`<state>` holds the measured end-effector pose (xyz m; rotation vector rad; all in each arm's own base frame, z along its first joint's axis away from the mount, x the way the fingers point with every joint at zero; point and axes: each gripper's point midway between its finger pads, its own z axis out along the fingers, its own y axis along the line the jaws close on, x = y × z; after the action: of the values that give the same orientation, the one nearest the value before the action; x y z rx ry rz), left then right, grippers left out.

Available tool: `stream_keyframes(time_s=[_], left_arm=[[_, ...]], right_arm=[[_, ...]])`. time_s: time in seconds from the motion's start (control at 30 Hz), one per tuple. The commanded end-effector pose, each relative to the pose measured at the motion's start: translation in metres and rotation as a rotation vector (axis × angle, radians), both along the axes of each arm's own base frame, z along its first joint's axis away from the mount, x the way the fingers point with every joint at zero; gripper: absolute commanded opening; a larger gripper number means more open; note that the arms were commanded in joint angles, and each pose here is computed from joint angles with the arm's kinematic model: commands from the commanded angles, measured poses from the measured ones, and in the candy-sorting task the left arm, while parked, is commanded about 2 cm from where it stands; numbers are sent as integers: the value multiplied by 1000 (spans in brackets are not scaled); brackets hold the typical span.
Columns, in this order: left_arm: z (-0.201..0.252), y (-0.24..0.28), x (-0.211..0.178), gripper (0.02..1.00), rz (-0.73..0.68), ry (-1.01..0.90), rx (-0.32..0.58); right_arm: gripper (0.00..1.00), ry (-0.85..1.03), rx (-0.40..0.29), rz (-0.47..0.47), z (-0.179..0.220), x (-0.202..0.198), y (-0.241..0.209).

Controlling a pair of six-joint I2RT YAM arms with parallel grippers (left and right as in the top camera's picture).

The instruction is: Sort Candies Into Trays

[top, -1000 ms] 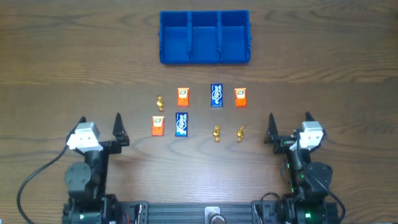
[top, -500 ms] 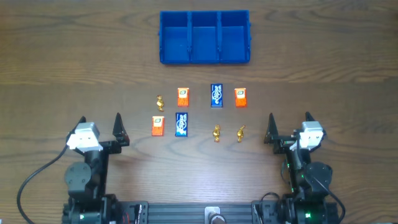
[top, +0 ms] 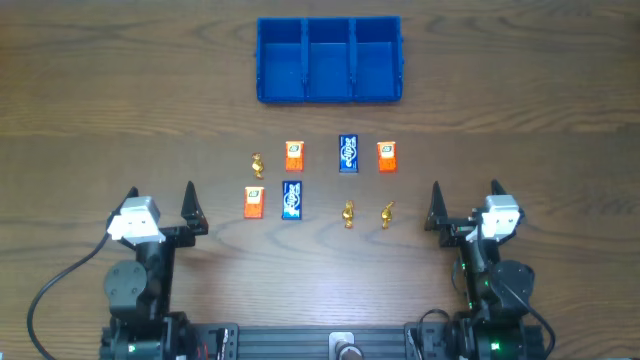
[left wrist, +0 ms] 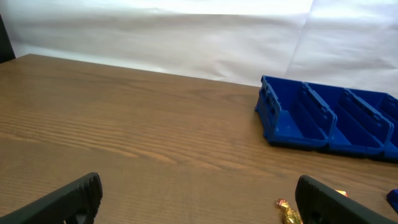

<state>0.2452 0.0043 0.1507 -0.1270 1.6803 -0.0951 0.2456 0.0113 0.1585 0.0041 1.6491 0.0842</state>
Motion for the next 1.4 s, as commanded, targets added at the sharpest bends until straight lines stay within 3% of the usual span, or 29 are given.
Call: stream_keyframes(time_s=[0.03, 0.4, 0.6, 0.7, 0.83, 1.0, 1.1, 1.23, 1.4], left_arm=[[-16, -2, -1, 998, -13, 52, 11], [-16, 4, -1, 998, 20, 51, 10], [11, -24, -5, 998, -134, 12, -41], [43, -50, -12, 1000, -277, 65, -110], [53, -75, -6, 1000, -418, 287, -185], [12, -85, 8, 1000, -421, 710, -275], [-20, -93, 12, 1000, -396, 909, -246], [-77, -108, 10, 998, -257, 1147, -143], [-116, -109, 4, 1000, -107, 1265, -89]], right_arm=[[998, -1, -13, -4, -2, 0, 0], [998, -1, -13, -4, -2, 0, 0], [998, -1, -14, -4, -2, 0, 0], [998, -1, -13, -4, -2, 0, 0], [998, -1, -14, -4, -2, 0, 0], [998, -1, -13, -4, -2, 0, 0], [998, -1, -14, -4, -2, 0, 0], [998, -1, -13, -4, -2, 0, 0], [998, -1, -13, -4, -2, 0, 0]])
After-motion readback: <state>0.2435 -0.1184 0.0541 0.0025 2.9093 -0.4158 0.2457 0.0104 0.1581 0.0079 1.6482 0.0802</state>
